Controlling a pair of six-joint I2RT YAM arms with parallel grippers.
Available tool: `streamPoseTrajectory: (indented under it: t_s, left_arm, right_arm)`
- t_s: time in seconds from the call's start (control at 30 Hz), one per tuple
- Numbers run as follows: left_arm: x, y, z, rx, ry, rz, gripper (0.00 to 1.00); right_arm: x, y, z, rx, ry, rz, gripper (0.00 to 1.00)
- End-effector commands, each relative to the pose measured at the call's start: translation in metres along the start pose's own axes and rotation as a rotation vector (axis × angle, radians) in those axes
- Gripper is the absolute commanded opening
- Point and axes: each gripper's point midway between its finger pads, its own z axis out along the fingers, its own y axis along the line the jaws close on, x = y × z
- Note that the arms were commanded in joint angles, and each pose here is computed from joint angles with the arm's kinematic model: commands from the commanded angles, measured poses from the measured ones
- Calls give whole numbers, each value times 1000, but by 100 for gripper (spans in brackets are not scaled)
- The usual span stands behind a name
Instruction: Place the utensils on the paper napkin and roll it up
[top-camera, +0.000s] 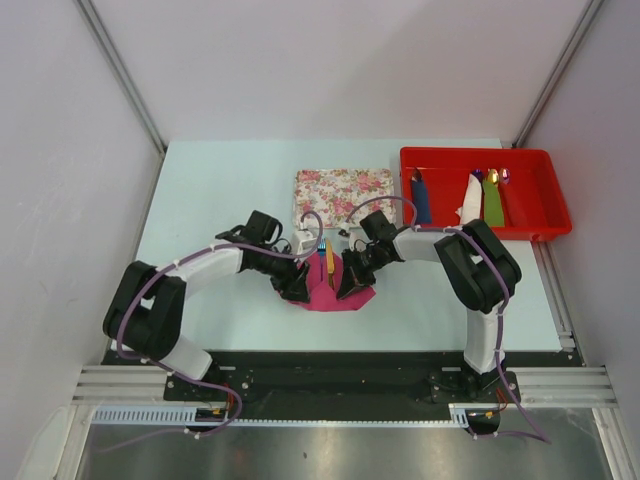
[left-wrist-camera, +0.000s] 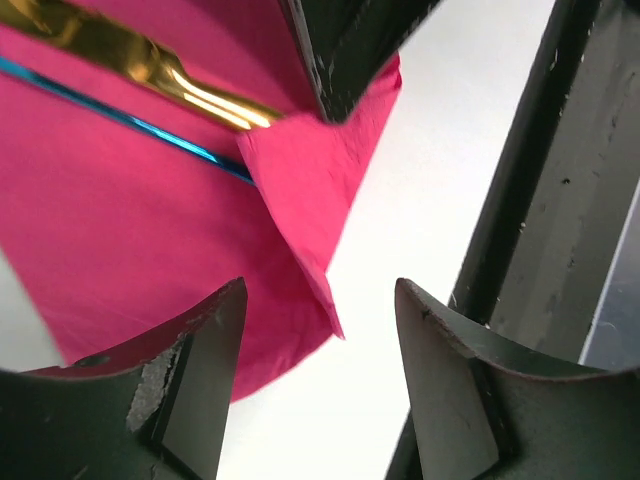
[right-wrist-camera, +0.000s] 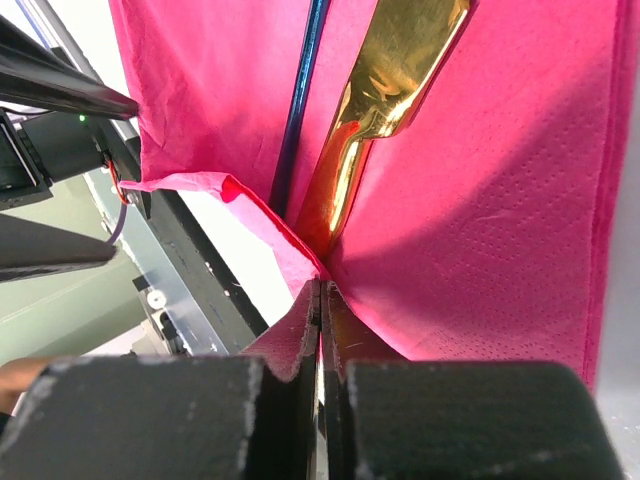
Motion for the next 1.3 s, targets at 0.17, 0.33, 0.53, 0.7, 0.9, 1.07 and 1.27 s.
streamPoseTrajectory:
  t_s: [0.17,0.33,0.53,0.7,0.9,1.07,1.27]
  left_arm:
    - [18,-12,7,72,29,-82,62]
    - [28,-6,13,75,76,-119,55]
    - [31,-4,13,77,105,-141,24]
    - [39,7,15,43,144,-193,10]
    - [44,13,16,15,173,-229,11]
    - [30,11,5,3,109,-196,39]
    - [-21,11,-27,-92,-97,-74,44]
  right_arm:
    - [-4,-1,-3,16,-23,-5,0]
    - [-5,-3,-2,19,-25,1,0]
    - [-6,-2,-3,24,-33,2,0]
    - [-8,-3,-2,35,-39,-7,0]
    - [-8,-2,-1,44,-39,-13,0]
    - [-8,0,0,51,-33,-28,0]
    - [-10,-1,1,70,-25,-35,0]
